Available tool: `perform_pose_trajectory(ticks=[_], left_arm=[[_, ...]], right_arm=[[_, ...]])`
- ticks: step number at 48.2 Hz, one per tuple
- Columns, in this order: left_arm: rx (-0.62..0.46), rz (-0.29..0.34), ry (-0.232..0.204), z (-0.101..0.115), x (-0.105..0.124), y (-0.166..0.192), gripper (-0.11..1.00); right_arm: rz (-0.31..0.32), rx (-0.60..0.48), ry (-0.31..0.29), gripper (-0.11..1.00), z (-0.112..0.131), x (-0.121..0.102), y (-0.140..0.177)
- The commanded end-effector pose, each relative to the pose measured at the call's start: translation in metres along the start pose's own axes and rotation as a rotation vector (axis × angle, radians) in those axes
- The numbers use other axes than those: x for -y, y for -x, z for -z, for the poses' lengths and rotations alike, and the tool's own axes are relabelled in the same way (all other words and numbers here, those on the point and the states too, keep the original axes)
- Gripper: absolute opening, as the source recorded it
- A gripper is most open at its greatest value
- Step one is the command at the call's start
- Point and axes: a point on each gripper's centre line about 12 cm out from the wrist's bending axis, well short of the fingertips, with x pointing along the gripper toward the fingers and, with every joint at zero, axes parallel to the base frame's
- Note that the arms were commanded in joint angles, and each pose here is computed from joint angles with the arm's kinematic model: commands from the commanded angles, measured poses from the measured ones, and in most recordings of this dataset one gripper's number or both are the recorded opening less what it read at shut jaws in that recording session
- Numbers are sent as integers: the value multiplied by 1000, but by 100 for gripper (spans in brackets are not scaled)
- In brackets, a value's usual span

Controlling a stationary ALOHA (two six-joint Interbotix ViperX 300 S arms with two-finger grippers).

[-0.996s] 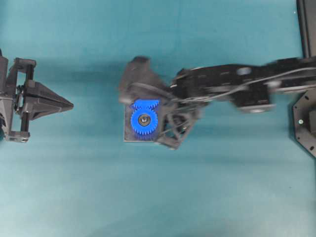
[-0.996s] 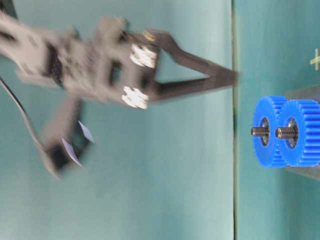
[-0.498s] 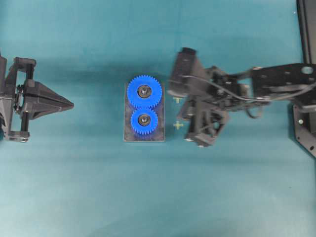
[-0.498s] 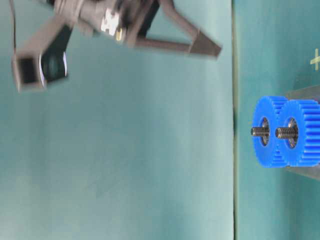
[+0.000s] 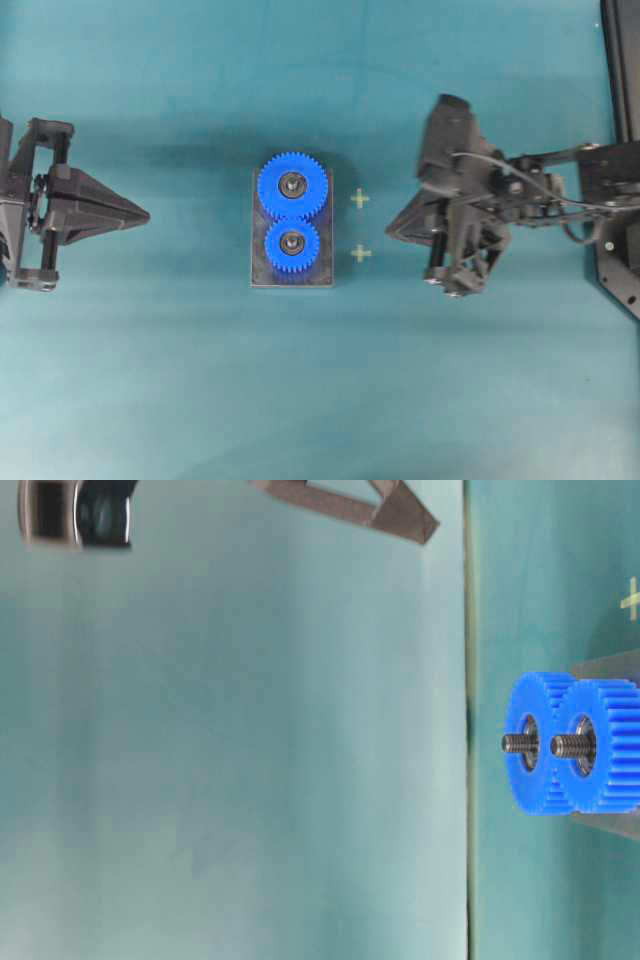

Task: Fit the small gear onto the shaft.

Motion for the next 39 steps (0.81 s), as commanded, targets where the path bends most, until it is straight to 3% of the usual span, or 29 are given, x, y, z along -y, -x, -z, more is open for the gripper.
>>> perform_pose_trajectory(ticks=[1, 14, 24, 39], left_arm=[[23, 4, -4, -6, 1, 0, 0], [24, 5, 4, -5, 1, 0, 0], [24, 10, 33, 1, 2, 1, 0], [32, 23, 32, -2, 5, 2, 0]], right_arm=[[-22, 64, 8, -1, -4, -1, 11], [-23, 112, -7, -1, 1, 7, 18], [-9, 108, -13, -1, 5, 13, 16], [-44, 237, 86, -1, 2, 11, 15]])
